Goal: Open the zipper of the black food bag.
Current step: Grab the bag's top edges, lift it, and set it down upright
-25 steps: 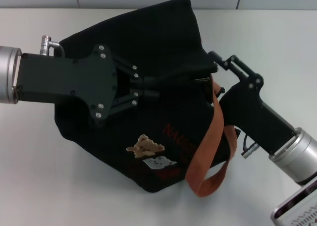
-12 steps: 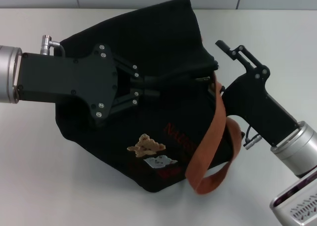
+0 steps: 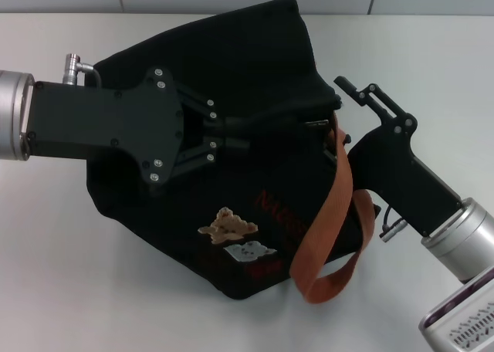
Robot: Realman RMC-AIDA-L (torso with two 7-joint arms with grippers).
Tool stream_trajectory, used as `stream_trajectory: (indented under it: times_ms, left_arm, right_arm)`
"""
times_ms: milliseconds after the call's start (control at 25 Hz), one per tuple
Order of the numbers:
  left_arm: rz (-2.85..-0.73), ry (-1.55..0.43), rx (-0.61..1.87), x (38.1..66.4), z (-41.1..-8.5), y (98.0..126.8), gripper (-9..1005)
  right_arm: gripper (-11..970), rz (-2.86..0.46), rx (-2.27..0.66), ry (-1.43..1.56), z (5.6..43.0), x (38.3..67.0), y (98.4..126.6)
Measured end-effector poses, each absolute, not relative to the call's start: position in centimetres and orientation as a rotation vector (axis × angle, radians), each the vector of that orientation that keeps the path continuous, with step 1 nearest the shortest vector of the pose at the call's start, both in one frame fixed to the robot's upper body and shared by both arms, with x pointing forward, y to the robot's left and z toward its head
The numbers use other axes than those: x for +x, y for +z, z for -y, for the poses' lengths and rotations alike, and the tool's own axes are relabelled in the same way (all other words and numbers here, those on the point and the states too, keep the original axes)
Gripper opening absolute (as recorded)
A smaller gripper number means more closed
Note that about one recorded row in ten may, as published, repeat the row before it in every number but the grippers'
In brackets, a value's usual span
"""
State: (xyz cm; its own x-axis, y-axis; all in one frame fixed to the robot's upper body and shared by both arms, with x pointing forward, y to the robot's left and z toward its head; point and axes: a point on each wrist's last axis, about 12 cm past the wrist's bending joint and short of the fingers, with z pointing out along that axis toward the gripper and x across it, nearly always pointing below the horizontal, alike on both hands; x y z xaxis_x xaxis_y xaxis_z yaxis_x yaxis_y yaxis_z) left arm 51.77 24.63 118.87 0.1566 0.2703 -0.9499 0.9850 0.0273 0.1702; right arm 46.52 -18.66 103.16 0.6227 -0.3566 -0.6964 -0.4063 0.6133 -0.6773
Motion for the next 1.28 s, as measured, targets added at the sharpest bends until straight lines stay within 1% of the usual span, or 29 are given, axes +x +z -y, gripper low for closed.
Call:
stream_trajectory:
  times_ms: [480,800,880,1040,1240,1280]
  left_arm:
    - [-1.291,-0.926,1.434,51.8,-24.4,118.8,101]
    - [-1.291,-0.933,1.432,51.8,-24.3,118.7,101]
    - [-1.295,-0.941,1.429,51.7,-24.3,118.5,101]
    - [-1.296,-0.947,1.424,51.7,-24.3,118.4,101]
    - [-1.298,-0.951,1.42,51.7,-24.4,118.2,101]
    - [-1.299,-0.954,1.416,51.7,-24.4,118.1,101]
  right_arm:
    - [644,-0.894,-0.978,0.092,17.8,45.5,103.1]
    - [639,-0.874,-0.925,0.099,18.2,44.8,103.5]
    - [638,-0.87,-0.881,0.118,18.7,44.5,103.8]
    - [636,-0.9,-0.816,0.139,19.4,44.7,104.0]
    - [633,-0.962,-0.673,0.197,21.4,45.3,104.4]
    - [632,-0.99,-0.592,0.233,22.6,45.5,104.6]
